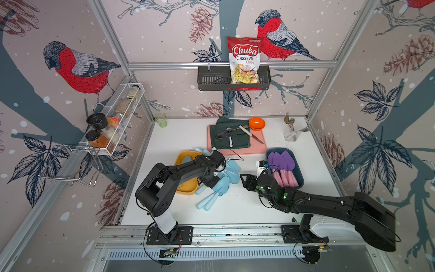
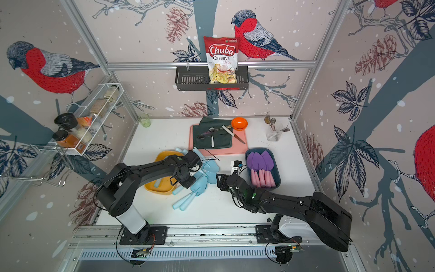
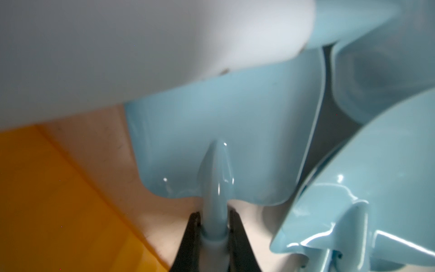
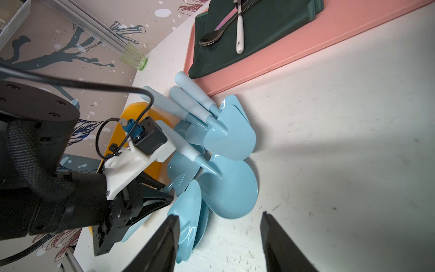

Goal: Sort the small shovels by color and place them into the storage box
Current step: Pick up the shovel from the center of the board, then place the shovel in the storage box.

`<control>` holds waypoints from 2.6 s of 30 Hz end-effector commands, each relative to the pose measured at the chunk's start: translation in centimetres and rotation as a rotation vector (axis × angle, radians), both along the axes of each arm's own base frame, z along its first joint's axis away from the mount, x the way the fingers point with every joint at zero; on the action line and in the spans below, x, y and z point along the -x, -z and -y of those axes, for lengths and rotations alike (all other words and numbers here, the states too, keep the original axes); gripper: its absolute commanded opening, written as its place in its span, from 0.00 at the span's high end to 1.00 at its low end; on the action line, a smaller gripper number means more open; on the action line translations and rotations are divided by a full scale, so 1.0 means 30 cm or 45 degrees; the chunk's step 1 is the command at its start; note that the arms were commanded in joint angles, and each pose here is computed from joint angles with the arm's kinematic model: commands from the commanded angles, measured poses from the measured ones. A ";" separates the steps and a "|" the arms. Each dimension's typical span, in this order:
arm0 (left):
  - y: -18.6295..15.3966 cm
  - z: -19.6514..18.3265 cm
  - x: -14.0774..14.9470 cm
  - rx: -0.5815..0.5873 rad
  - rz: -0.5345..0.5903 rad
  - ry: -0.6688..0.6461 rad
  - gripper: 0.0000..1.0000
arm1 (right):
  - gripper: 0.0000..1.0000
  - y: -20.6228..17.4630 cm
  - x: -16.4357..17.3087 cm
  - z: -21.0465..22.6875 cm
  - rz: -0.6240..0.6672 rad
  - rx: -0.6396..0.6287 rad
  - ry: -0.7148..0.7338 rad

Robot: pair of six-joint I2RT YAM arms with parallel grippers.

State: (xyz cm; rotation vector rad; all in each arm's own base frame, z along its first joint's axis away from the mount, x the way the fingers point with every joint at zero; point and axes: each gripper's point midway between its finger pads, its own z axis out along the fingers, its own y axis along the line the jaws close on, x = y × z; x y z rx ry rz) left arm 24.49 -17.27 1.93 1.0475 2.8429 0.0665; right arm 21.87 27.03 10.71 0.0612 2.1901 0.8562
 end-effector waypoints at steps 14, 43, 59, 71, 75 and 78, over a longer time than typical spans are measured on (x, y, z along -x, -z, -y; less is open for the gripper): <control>-0.200 -0.004 0.001 -0.018 0.021 0.191 1.00 | 0.40 -0.030 -0.004 0.073 0.032 -0.024 0.090; -0.156 -0.324 -0.169 0.220 0.148 -0.469 0.98 | 0.40 -0.020 0.003 0.085 0.037 -0.046 0.097; -0.056 -0.291 -0.175 0.233 -0.008 -0.506 0.74 | 0.40 -0.013 0.004 0.092 0.032 -0.048 0.108; -0.052 -0.291 -0.190 0.238 0.007 -0.519 0.73 | 0.40 -0.019 0.003 0.102 0.041 -0.047 0.115; -0.080 -0.279 -0.190 0.275 0.021 -0.526 0.73 | 0.39 -0.025 0.002 0.097 0.043 -0.055 0.113; -0.141 -0.270 -0.205 0.329 0.087 -0.538 0.69 | 0.38 -0.036 0.001 0.077 0.043 -0.052 0.090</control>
